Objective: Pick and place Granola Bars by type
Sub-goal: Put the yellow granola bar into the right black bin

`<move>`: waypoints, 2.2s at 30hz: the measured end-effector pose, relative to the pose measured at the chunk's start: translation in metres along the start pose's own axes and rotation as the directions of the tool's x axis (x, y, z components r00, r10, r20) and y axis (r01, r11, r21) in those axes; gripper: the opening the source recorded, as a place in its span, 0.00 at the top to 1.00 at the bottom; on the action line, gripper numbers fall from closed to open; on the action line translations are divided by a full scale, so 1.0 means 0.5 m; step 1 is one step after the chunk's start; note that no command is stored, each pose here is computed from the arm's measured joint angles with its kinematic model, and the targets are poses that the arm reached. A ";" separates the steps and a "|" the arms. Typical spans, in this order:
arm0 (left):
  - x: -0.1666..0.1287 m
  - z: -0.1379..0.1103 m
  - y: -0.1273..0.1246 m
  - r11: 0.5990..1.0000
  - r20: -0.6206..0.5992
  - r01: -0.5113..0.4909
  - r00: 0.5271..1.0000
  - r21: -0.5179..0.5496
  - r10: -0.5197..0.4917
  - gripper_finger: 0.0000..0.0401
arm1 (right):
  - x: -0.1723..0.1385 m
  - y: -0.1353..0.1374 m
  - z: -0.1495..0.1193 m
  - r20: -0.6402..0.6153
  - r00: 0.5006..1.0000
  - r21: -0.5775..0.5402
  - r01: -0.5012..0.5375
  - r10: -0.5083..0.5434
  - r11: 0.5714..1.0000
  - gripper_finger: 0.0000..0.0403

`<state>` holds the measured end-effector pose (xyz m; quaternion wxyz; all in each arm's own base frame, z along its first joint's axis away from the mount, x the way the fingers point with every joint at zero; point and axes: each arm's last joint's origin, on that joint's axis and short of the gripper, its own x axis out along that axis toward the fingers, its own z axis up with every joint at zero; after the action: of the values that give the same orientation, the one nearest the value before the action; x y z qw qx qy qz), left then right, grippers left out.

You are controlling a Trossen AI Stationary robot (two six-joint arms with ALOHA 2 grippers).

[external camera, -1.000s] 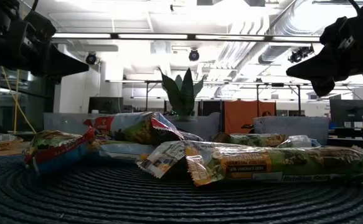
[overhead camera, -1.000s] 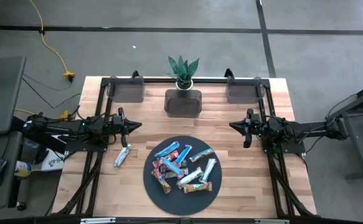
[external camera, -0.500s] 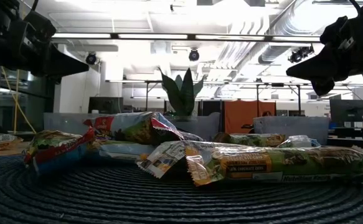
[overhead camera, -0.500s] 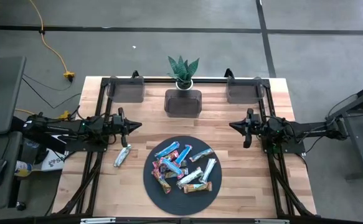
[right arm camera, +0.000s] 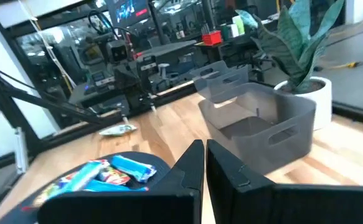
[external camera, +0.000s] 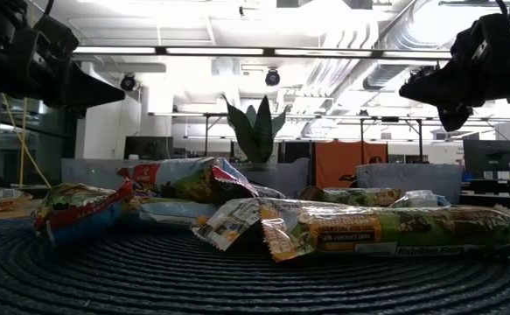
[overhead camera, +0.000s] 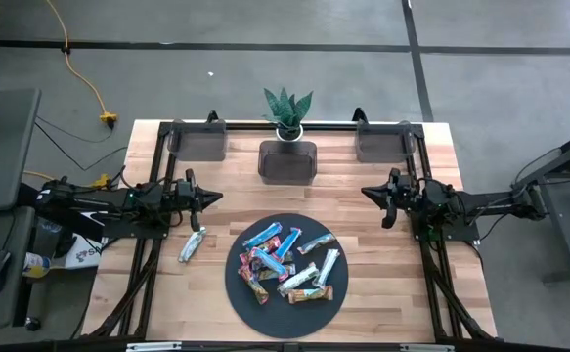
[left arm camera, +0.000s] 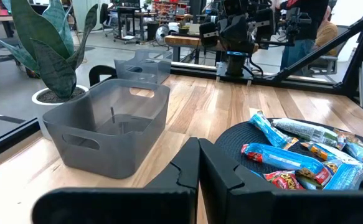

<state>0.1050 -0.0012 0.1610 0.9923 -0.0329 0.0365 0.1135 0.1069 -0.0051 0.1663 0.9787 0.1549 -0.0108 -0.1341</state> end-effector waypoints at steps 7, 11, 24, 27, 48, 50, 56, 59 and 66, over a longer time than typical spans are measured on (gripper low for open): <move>0.000 0.000 0.000 1.000 0.000 0.000 1.000 0.000 0.000 1.00 | -0.001 0.004 0.014 0.021 1.000 0.019 -0.002 0.002 1.000 1.00; 0.000 0.000 0.000 1.000 0.000 0.000 1.000 0.000 0.000 1.00 | -0.005 0.014 0.052 0.081 0.997 -0.014 0.005 -0.004 1.000 1.00; 0.000 0.000 0.000 1.000 0.000 0.000 1.000 0.000 0.000 1.00 | 0.021 0.074 0.211 0.020 0.999 -0.135 0.040 -0.038 0.990 1.00; 0.000 0.000 0.000 1.000 0.000 0.000 1.000 0.000 0.000 1.00 | 0.041 0.095 0.245 -0.075 0.997 -0.156 0.000 -0.012 0.988 1.00; 0.000 0.000 0.000 1.000 0.000 0.000 1.000 0.000 0.000 1.00 | 0.204 0.218 0.427 -0.576 0.814 -0.402 -0.203 -0.074 0.893 1.00; 0.000 0.000 0.000 1.000 0.000 0.000 1.000 0.000 0.000 1.00 | 0.218 0.223 0.426 -0.611 0.788 -0.426 -0.249 -0.074 0.870 0.99; 0.000 0.000 0.000 1.000 0.000 0.000 1.000 0.000 0.000 1.00 | 0.262 0.233 0.395 -0.710 0.704 -0.382 -0.353 -0.027 0.854 0.89; 0.000 0.000 0.000 1.000 0.001 0.000 1.000 0.000 0.000 1.00 | 0.280 0.234 0.370 -0.763 0.646 -0.346 -0.386 -0.017 0.855 0.80; 0.000 0.000 0.000 1.000 0.000 0.000 1.000 0.000 0.000 1.00 | 0.328 0.236 0.316 -0.839 0.544 -0.280 -0.428 -0.002 0.859 0.63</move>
<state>0.1050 -0.0012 0.1611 0.9923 -0.0328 0.0365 0.1134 0.2858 0.0121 0.3496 0.8869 -0.0368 0.4537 0.0783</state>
